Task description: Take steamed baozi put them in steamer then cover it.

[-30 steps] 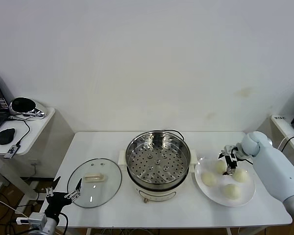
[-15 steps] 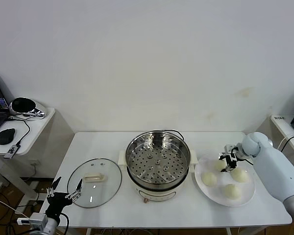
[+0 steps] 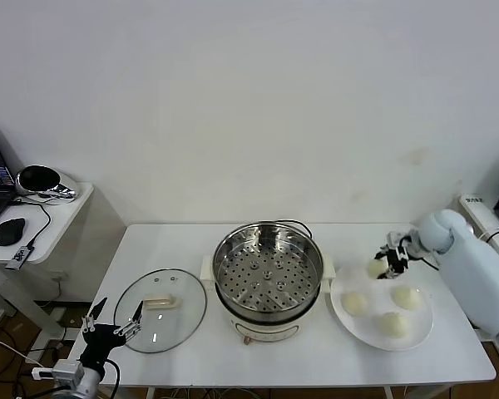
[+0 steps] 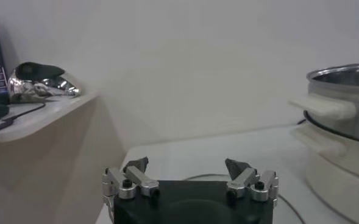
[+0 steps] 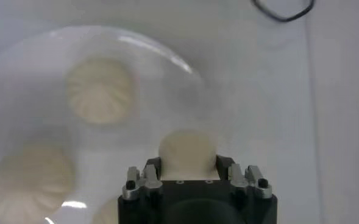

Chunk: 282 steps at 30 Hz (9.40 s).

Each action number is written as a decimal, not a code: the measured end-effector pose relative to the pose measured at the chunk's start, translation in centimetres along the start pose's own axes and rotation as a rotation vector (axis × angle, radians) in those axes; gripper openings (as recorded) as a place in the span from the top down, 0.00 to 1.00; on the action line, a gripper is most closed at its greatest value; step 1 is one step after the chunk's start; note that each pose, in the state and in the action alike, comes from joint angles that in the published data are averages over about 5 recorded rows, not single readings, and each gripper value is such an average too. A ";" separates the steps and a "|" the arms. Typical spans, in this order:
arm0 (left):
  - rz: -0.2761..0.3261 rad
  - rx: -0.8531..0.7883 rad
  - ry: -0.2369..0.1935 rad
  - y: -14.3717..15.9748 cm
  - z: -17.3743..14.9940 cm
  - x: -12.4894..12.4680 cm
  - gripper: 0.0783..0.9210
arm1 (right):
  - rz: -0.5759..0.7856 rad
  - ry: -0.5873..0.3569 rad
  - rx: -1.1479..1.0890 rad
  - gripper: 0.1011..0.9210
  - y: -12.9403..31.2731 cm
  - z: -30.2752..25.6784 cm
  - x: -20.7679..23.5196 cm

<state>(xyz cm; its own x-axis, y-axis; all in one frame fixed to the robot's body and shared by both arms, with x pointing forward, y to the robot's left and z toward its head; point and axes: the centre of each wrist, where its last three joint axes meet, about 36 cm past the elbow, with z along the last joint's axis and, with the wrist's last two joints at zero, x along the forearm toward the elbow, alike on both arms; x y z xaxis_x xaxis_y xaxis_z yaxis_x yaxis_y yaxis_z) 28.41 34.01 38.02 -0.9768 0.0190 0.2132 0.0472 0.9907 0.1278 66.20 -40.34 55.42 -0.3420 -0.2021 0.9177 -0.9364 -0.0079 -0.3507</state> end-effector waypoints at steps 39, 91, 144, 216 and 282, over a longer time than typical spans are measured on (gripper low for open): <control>-0.041 0.000 0.008 0.2 0.1 0.2 0.12 | -0.164 -0.205 1.304 0.43 -9.2 -30.2 2.7; -0.036 0.001 0.017 0.2 0.3 0.3 0.12 | -0.153 -0.241 1.317 0.12 -8.2 -33.1 -2.9; 0.026 -0.001 0.032 -1.0 -1.2 1.7 0.12 | -0.172 0.068 -0.033 0.12 7.1 -4.9 3.4; 0.027 -0.005 0.045 -0.8 0.0 0.1 0.12 | -0.168 0.090 -0.048 0.38 4.9 -4.6 -0.1; -0.019 0.019 -0.093 -0.2 -3.7 0.0 0.12 | -0.369 -0.016 0.217 0.38 -1.3 -40.7 -4.9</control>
<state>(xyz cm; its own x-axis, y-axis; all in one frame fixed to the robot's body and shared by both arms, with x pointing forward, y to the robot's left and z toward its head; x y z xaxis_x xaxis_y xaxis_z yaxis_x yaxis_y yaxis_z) 29.20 33.28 41.57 -0.9927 0.0115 0.1200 0.0251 0.9933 0.1129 65.90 0.56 59.00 0.0159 -0.1620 0.9867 -0.9570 -0.2883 -0.0319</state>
